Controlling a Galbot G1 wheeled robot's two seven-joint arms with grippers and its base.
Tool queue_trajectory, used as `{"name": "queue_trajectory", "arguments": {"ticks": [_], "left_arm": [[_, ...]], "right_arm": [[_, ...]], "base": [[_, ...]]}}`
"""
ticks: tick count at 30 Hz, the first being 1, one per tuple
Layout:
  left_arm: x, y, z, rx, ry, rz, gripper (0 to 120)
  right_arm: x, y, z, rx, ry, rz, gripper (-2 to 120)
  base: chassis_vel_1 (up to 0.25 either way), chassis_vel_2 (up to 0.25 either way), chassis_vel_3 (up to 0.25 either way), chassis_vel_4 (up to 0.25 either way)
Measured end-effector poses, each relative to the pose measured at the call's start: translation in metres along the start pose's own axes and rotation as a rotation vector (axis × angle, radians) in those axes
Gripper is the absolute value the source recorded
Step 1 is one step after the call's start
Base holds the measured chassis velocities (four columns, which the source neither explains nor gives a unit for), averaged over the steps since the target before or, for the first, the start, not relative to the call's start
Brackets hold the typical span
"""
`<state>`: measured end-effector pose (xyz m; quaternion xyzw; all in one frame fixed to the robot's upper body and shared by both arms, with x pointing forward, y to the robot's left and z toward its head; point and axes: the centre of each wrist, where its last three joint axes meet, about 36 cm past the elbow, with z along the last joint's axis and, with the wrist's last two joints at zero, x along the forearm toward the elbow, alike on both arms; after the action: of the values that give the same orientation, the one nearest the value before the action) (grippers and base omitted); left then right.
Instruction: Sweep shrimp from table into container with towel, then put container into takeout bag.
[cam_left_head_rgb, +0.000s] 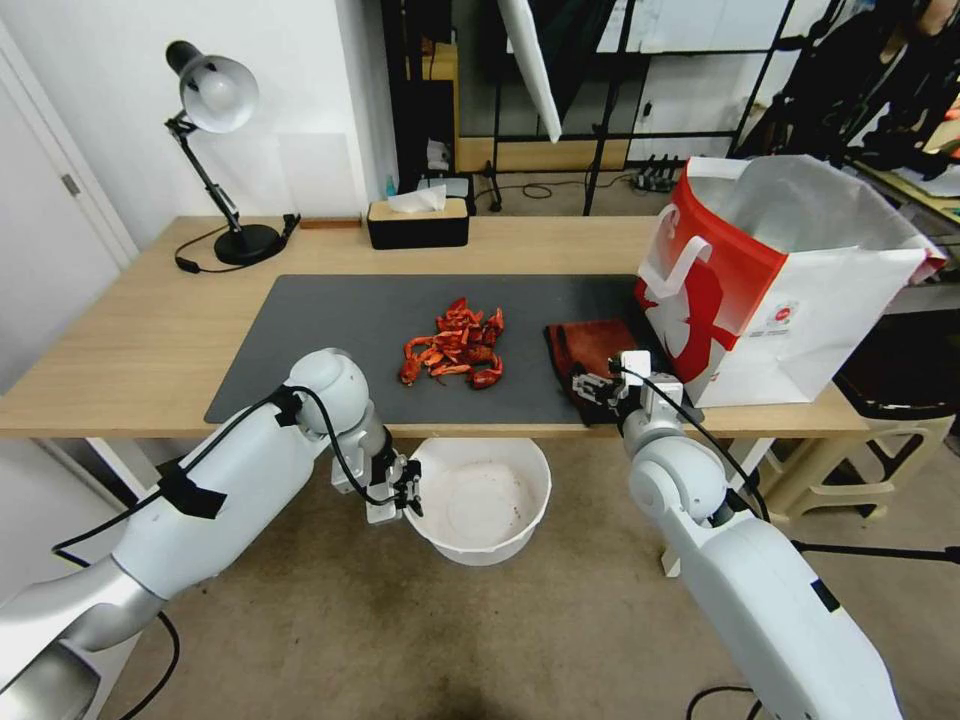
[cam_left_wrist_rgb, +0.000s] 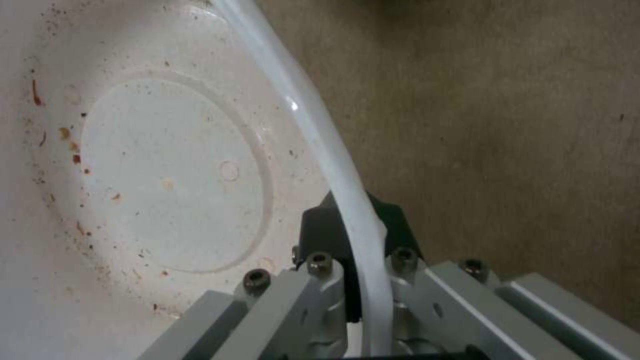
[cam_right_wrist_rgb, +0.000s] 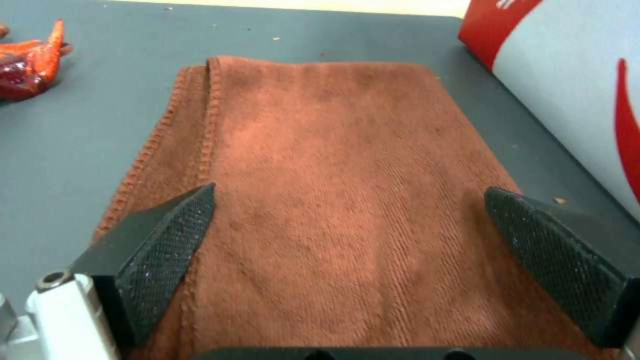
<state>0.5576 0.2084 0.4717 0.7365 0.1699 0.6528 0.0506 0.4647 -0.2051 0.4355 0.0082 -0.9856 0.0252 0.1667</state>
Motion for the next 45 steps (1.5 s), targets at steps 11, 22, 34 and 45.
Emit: {"name": "queue_trajectory", "arguments": {"ticks": [11,22,34,45], "left_arm": [[0.004,-0.003,0.003,0.009,0.006,-0.005,0],[0.004,-0.003,0.004,0.012,0.001,-0.011,0],[0.009,-0.004,0.006,0.015,0.007,-0.017,0],[0.012,-0.004,0.007,0.015,0.006,-0.027,0]], "right_arm": [[-0.002,0.005,0.001,-0.011,0.014,-0.016,100],[-0.002,0.004,-0.002,-0.022,0.024,-0.005,98],[0.001,0.004,-0.003,-0.030,0.041,-0.003,71],[0.003,0.006,-0.006,-0.036,0.057,-0.005,48]], "base": [[0.000,0.000,0.000,0.000],[0.000,0.000,0.000,0.000],[0.000,0.000,0.000,0.000],[0.000,0.000,0.000,0.000]]}}
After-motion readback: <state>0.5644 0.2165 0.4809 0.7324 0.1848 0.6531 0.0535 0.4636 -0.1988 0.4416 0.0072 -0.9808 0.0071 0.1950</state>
